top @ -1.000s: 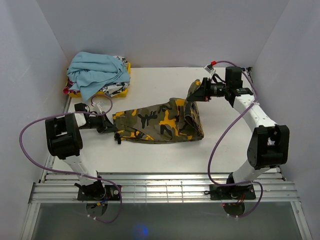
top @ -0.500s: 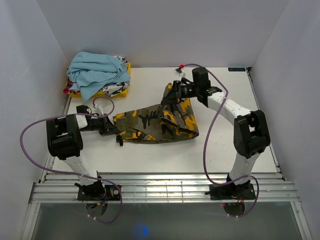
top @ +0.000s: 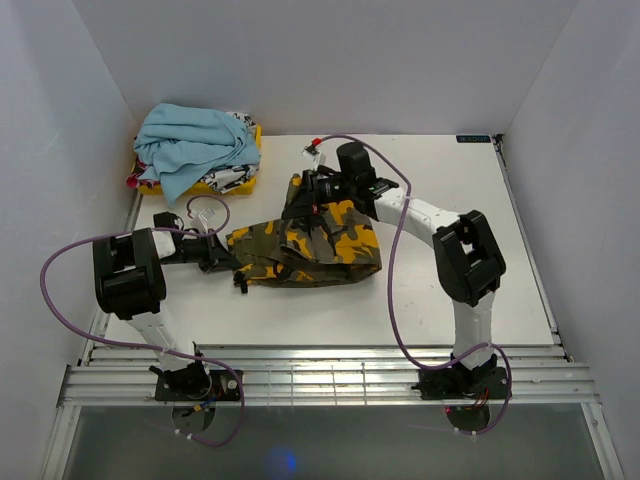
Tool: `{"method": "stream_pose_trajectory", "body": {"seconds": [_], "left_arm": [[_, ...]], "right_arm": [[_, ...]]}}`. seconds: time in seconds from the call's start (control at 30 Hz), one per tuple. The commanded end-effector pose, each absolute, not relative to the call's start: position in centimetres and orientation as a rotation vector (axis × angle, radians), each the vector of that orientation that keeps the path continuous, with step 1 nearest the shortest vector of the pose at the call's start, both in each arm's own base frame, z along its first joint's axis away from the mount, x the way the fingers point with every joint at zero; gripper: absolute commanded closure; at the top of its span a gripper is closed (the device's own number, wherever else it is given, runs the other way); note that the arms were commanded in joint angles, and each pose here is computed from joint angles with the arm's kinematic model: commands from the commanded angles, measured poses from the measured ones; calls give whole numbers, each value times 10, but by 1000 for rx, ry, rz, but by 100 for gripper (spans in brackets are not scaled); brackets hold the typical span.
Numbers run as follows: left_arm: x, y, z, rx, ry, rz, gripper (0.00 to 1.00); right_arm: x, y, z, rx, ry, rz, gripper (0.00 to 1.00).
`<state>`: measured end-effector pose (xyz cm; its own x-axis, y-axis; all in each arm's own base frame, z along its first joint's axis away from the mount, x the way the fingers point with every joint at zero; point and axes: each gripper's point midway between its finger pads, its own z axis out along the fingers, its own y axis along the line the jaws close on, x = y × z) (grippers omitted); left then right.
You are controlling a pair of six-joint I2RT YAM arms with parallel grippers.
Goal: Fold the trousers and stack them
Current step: Fold the trousers
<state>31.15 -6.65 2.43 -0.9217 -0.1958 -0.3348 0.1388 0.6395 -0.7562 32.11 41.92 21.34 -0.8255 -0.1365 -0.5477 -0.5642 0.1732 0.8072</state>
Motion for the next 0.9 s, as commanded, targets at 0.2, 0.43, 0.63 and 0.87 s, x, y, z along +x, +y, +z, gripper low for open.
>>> {"method": "stream_pose_trajectory", "body": {"seconds": [0.2,0.43,0.63,0.87], "left_arm": [[306,-73,30,9,2440,-1221,100],[303,-75,27,-5,2449,-1233,100],[303,-70,29,-31,2450,-1203,98],[311,-24,39,-276,2488,-976,33]], "right_arm": [[314,481,227,-764,1968,1763,92],[306,510,212,-789,1972,1804,92],[292,533,196,-812,1973,1831,92],[291,550,178,-836,1959,1845,65]]}}
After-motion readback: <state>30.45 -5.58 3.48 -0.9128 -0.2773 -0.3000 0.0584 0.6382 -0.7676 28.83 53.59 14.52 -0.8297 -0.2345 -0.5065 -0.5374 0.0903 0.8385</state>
